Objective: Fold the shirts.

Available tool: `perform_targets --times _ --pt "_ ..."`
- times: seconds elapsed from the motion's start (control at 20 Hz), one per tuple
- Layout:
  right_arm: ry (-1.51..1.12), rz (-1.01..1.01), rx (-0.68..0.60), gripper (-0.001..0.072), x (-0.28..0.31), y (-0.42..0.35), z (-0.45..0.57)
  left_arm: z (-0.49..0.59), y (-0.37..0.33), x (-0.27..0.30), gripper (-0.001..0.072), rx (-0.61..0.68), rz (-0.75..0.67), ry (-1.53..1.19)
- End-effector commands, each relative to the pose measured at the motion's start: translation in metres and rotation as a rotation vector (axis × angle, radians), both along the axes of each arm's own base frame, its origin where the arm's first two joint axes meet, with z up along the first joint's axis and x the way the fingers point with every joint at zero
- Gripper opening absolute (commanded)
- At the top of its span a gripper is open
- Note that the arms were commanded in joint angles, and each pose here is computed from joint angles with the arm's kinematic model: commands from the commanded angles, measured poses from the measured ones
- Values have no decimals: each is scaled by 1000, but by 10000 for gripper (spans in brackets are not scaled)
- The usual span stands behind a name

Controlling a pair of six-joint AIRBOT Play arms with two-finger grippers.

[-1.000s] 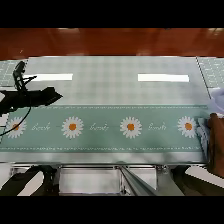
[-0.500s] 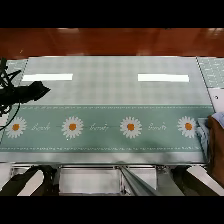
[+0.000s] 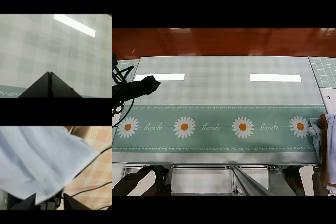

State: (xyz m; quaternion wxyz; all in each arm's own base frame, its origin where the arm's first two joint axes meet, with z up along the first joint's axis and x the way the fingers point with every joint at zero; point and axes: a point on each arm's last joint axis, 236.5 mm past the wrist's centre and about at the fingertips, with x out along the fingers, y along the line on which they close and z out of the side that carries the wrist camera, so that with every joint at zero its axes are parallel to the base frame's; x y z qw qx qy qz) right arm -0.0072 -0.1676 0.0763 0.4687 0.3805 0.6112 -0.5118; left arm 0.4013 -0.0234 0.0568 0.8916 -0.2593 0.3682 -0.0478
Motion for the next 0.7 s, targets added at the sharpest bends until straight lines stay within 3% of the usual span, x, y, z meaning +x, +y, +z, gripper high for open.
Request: perform_targets --times 0.0,0.15,0.2,0.25,0.3,0.45,0.55,0.65 --pt "71 -52 18 409 -16 6 -12 -15 -9 7 20 0 -20 28" --pt "-69 -43 -24 405 20 -16 -3 4 -8 25 20 11 -33 -8" --pt "-190 -21 -59 344 50 -29 5 18 -8 33 20 18 -49 -32" --pt "-381 24 -95 140 97 -43 21 32 -11 40 20 17 -69 -47" --pt "-638 114 -127 29 159 -53 48 49 -15 47 20 16 -97 -62" --pt "-1257 328 -201 29 312 -40 157 98 -37 60 20 -23 -188 -106" --pt "-1345 609 -135 29 384 29 174 124 -59 65 20 -29 -262 -134" --pt "-1271 936 -4 29 433 134 138 118 -83 58 19 -53 -339 -72"
